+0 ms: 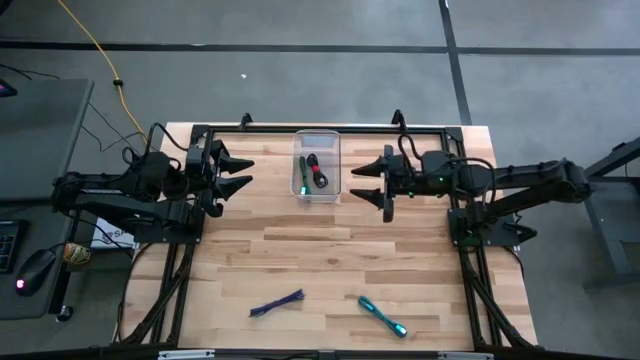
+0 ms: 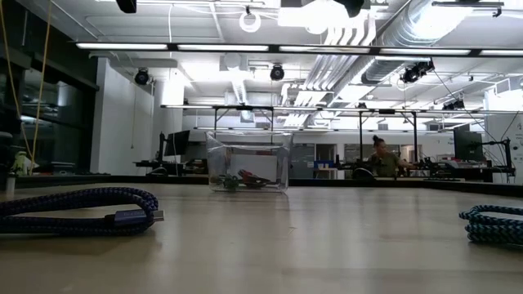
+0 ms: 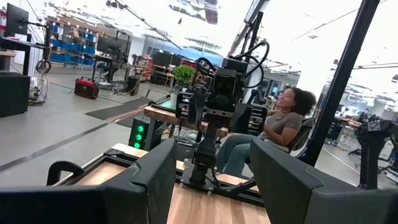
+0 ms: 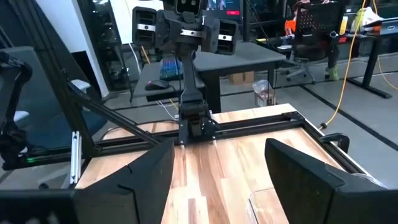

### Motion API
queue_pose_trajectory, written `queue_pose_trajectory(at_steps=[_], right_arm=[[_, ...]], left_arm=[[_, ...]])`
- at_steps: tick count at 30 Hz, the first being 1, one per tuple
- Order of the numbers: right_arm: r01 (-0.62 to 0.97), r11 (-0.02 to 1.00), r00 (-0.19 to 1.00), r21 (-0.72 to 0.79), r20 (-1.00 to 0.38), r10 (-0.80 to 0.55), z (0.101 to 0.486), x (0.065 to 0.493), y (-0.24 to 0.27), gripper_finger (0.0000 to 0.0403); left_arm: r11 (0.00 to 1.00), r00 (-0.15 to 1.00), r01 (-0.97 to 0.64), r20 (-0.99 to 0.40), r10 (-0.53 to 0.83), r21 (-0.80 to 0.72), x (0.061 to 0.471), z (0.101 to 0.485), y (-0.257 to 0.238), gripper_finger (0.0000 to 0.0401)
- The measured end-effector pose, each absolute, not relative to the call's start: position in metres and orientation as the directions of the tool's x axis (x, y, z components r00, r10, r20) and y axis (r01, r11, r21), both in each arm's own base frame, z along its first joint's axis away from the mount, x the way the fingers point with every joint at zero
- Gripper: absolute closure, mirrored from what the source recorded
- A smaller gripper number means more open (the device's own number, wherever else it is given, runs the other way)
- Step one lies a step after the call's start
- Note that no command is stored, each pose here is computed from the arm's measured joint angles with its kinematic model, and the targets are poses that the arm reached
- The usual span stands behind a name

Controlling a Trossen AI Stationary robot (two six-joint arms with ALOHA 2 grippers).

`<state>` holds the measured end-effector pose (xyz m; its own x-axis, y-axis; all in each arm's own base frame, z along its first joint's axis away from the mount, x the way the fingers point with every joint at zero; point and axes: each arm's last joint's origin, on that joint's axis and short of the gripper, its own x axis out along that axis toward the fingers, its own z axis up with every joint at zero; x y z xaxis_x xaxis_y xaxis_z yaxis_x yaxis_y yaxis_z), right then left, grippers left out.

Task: Pick and place USB-C Cables
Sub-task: Put the blue charger cable into the transparent bin

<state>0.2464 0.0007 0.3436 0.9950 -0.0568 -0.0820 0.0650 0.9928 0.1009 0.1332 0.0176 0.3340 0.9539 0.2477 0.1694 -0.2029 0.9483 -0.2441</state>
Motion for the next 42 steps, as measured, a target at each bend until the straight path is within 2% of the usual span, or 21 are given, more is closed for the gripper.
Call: queue_pose_trajectory(at_steps=[36, 42], right_arm=[[0.064, 0.986, 0.997, 0.154, -0.053, -0.057, 0.3462, 0.247, 0.0006, 0.016], [0.037, 0.957, 0.999, 0.288, -0.03, -0.029, 0.3488, 0.2471, 0.0015, 0.016]], left_arm=[[0.948, 0.954, -0.202, 0.169, 0.247, -0.244, 0.1332, 0.334, 0.0176, 0.0215], [0.948, 0.954, -0.202, 0.169, 0.247, -0.244, 0.1332, 0.3339, 0.0176, 0.0215]])
